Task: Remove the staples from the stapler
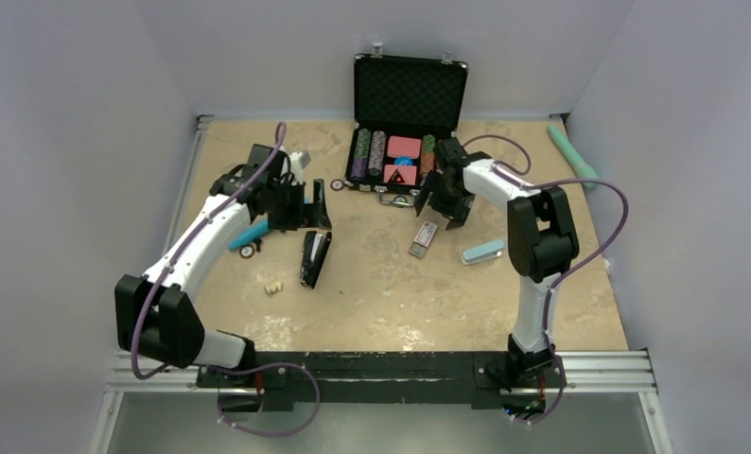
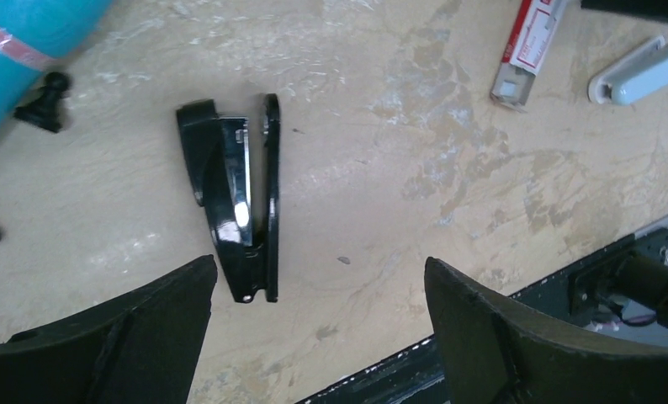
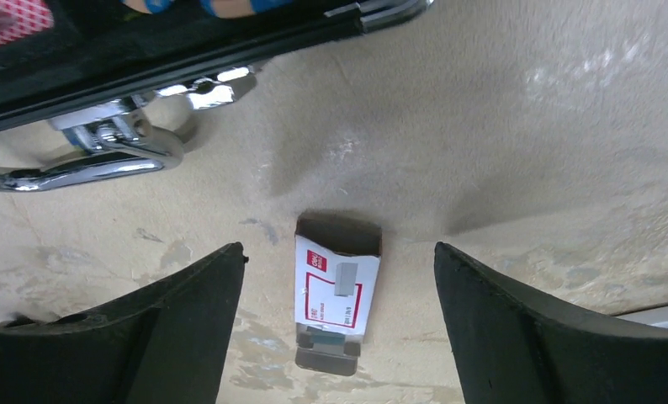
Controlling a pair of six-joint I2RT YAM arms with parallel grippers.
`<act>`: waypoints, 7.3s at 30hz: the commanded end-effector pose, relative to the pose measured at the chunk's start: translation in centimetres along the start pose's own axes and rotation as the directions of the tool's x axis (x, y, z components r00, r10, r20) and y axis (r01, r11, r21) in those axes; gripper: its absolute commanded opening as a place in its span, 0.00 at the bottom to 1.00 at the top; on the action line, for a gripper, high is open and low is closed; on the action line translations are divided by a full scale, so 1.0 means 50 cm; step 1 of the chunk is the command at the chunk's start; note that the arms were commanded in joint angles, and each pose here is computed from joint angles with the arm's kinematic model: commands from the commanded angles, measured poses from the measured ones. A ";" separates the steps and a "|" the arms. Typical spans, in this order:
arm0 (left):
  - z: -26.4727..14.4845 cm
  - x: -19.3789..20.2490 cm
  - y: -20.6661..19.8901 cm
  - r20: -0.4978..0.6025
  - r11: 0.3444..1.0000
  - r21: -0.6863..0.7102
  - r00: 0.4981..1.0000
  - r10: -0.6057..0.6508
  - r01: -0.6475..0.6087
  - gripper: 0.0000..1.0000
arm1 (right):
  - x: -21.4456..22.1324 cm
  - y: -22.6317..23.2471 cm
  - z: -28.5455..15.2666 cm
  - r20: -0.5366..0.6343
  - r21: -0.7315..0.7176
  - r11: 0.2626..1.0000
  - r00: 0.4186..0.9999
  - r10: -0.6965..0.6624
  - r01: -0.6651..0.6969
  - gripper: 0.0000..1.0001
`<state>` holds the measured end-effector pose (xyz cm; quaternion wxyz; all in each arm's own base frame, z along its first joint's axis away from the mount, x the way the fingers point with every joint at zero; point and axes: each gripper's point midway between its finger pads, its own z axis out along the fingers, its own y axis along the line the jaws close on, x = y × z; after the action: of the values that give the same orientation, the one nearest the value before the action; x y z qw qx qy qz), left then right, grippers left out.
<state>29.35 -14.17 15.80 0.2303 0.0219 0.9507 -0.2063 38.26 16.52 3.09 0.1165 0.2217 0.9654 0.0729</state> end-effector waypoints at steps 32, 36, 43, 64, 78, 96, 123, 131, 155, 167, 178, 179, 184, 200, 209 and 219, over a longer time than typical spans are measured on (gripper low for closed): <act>0.256 0.129 -0.280 -0.411 0.887 0.459 0.875 0.256 -0.044 0.00 | -0.064 0.028 0.003 0.079 -0.134 0.959 0.967 -0.241 0.250 0.12; 0.287 0.134 -0.291 -0.445 0.893 0.451 0.866 0.229 -0.004 0.00 | -0.056 0.028 0.010 0.073 -0.143 0.957 0.967 -0.245 0.254 0.11; 0.328 0.143 -0.303 -0.467 0.922 0.387 0.861 0.201 -0.005 0.00 | -0.049 0.019 0.020 0.057 -0.131 0.957 0.965 -0.255 0.260 0.10; 0.402 0.172 -0.303 -0.379 0.979 0.161 0.907 0.181 -0.128 0.00 | 0.027 -0.016 0.027 -0.017 -0.171 0.957 0.970 -0.241 0.235 0.07; 0.405 0.169 -0.303 -0.361 0.981 0.154 0.917 0.170 -0.121 0.00 | 0.068 -0.027 0.033 -0.054 -0.186 0.955 0.968 -0.244 0.231 0.05; 0.406 0.167 -0.301 -0.355 0.980 0.152 0.918 0.178 -0.131 0.00 | 0.116 -0.036 0.044 -0.110 -0.183 0.949 0.954 -0.279 0.257 0.02; 0.402 0.167 -0.294 -0.346 0.981 0.141 0.922 0.175 -0.134 0.00 | 0.181 -0.062 0.064 -0.228 -0.149 0.935 0.909 -0.349 0.321 0.01; 0.403 0.171 -0.292 -0.347 0.982 0.139 0.922 0.170 -0.129 0.00 | 0.229 -0.067 0.066 -0.306 -0.196 0.915 0.865 -0.398 0.352 0.04; 0.358 0.140 -0.255 -0.282 0.972 0.058 0.931 0.233 -0.226 0.00 | 0.217 -0.131 0.042 -0.315 -0.088 0.908 0.853 -0.415 0.409 0.46; 0.304 0.066 -0.218 -0.207 0.962 -0.040 0.945 0.255 -0.269 0.00 | 0.196 -0.143 0.029 -0.281 -0.041 0.896 0.856 -0.434 0.441 0.41; 0.290 0.118 -0.230 -0.264 0.973 0.062 0.936 0.232 -0.223 0.00 | 0.121 -0.146 0.018 -0.123 0.110 0.888 0.892 -0.434 0.447 0.00; 0.291 0.119 -0.229 -0.271 0.976 0.065 0.937 0.220 -0.210 0.00 | 0.122 -0.142 0.018 -0.119 0.110 0.882 0.887 -0.445 0.458 0.00; 0.303 0.124 -0.216 -0.313 0.993 0.067 0.942 0.118 -0.102 0.00 | 0.147 -0.121 0.024 -0.115 0.102 0.854 0.859 -0.500 0.510 0.00; 0.305 0.152 -0.174 -0.422 0.991 -0.127 0.901 -0.102 0.053 0.00 | 0.135 -0.009 0.002 0.017 -0.003 0.830 0.830 -0.558 0.558 0.00; 0.335 0.170 -0.186 -0.468 0.987 -0.119 0.871 -0.149 0.105 0.00 | 0.151 0.003 0.010 0.001 -0.039 0.820 0.821 -0.571 0.571 0.00; 0.359 0.167 -0.209 -0.479 0.985 -0.096 0.861 -0.172 0.143 0.00 | 0.165 0.011 0.012 -0.009 -0.054 0.805 0.806 -0.592 0.591 0.00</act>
<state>27.22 -30.28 1.69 -0.0380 -0.0018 0.9844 -0.1718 31.05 19.37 1.48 0.1244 -0.0769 0.9883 0.0441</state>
